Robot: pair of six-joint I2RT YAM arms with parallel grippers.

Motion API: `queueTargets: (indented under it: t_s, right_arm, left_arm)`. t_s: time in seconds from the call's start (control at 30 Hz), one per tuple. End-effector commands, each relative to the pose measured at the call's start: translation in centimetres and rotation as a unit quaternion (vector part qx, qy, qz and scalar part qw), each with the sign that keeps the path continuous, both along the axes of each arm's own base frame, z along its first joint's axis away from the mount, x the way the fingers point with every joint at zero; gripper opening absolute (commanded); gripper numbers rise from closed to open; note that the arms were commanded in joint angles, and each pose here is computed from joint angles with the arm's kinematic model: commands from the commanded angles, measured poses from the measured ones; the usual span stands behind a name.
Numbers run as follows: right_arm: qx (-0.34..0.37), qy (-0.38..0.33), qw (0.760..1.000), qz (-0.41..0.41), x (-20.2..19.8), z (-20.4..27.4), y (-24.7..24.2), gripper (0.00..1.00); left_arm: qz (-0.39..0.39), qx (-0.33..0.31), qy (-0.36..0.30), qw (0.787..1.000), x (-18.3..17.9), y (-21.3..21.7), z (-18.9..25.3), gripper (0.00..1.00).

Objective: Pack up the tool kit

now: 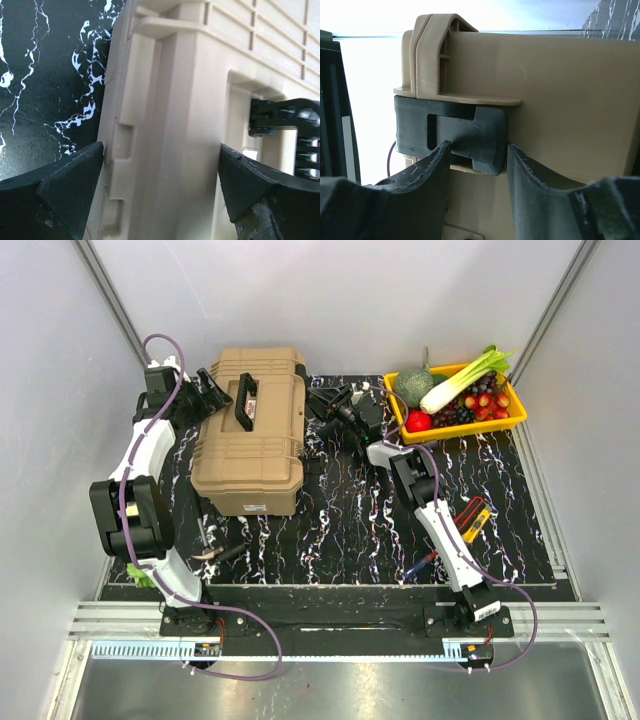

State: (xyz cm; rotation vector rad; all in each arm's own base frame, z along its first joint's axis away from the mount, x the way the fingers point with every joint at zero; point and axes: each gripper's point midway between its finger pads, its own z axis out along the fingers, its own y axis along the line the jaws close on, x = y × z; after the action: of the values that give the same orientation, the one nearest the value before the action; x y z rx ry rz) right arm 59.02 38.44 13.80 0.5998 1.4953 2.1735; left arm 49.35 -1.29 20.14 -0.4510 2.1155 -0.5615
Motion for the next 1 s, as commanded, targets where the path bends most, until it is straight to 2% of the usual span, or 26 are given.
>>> queueTargets:
  t_s: [0.0, 0.37, 0.53, 0.97]
  right_arm:
    - [0.048, -0.121, 0.991, -0.014, -2.4, 10.4, -1.1, 0.42]
    - [0.003, -0.096, 0.994, -0.048, -2.0, 9.7, -1.4, 0.38]
    - [0.038, -0.09, 0.993, -0.063, -1.9, 10.2, -2.3, 0.37]
    - [0.079, -0.081, 0.991, -0.077, -1.9, 12.7, -2.6, 0.33]
  left_arm:
    - [-0.021, -0.013, 0.03, 0.999, -0.9, -1.4, -1.7, 0.96]
    - [0.006, 0.005, 0.054, 0.999, -1.3, -0.3, -2.6, 0.95]
    - [0.01, 0.008, 0.06, 0.998, -1.3, -0.2, -2.8, 0.94]
    - [0.014, 0.007, 0.063, 0.998, -1.2, -0.1, -2.9, 0.94]
